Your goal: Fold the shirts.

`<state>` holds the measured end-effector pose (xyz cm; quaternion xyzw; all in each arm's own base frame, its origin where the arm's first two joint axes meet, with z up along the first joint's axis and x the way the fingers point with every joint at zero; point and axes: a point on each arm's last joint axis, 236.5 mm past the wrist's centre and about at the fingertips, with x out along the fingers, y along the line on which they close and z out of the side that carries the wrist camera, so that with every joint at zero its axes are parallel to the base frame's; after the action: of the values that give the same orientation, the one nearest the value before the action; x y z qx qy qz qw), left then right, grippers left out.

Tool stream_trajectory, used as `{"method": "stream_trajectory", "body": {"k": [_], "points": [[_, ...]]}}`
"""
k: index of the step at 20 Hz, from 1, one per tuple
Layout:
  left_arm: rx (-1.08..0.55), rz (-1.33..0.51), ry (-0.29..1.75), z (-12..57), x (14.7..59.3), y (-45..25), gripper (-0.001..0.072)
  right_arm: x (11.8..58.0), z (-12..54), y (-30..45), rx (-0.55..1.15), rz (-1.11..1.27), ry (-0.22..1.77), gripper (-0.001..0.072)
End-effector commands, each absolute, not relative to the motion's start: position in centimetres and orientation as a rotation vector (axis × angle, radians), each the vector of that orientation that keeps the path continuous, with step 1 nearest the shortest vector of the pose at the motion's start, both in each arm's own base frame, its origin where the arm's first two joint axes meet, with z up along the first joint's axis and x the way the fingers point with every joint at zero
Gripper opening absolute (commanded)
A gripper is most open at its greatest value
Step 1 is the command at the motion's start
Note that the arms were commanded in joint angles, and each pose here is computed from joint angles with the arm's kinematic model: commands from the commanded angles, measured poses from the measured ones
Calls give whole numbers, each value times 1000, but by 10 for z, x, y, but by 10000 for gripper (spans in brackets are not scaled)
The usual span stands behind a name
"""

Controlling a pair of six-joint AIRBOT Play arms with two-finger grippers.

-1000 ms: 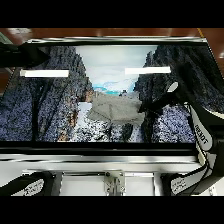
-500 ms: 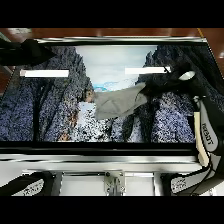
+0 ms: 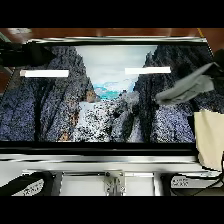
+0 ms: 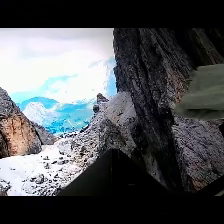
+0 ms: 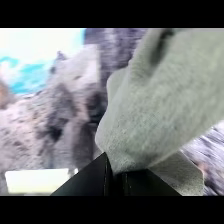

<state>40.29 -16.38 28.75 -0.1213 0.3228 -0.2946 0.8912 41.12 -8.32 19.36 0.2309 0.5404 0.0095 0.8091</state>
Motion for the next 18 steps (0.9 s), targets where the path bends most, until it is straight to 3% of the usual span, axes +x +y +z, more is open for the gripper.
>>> {"method": "stream_trajectory", "body": {"k": [1, 11, 16, 18], "points": [[-223, -630, 696, 282, 397, -165, 40, 375, 199, -139, 524, -164, 1171, 53], [-222, -634, 707, 280, 395, -165, 41, 422, 231, -230, 361, -417, 831, 53], [-223, -632, 703, 281, 395, -165, 41, 370, 210, -261, 154, -532, 1052, 53], [-223, -632, 703, 281, 395, -165, 41, 350, 205, -268, 169, -579, 1111, 53]]}}
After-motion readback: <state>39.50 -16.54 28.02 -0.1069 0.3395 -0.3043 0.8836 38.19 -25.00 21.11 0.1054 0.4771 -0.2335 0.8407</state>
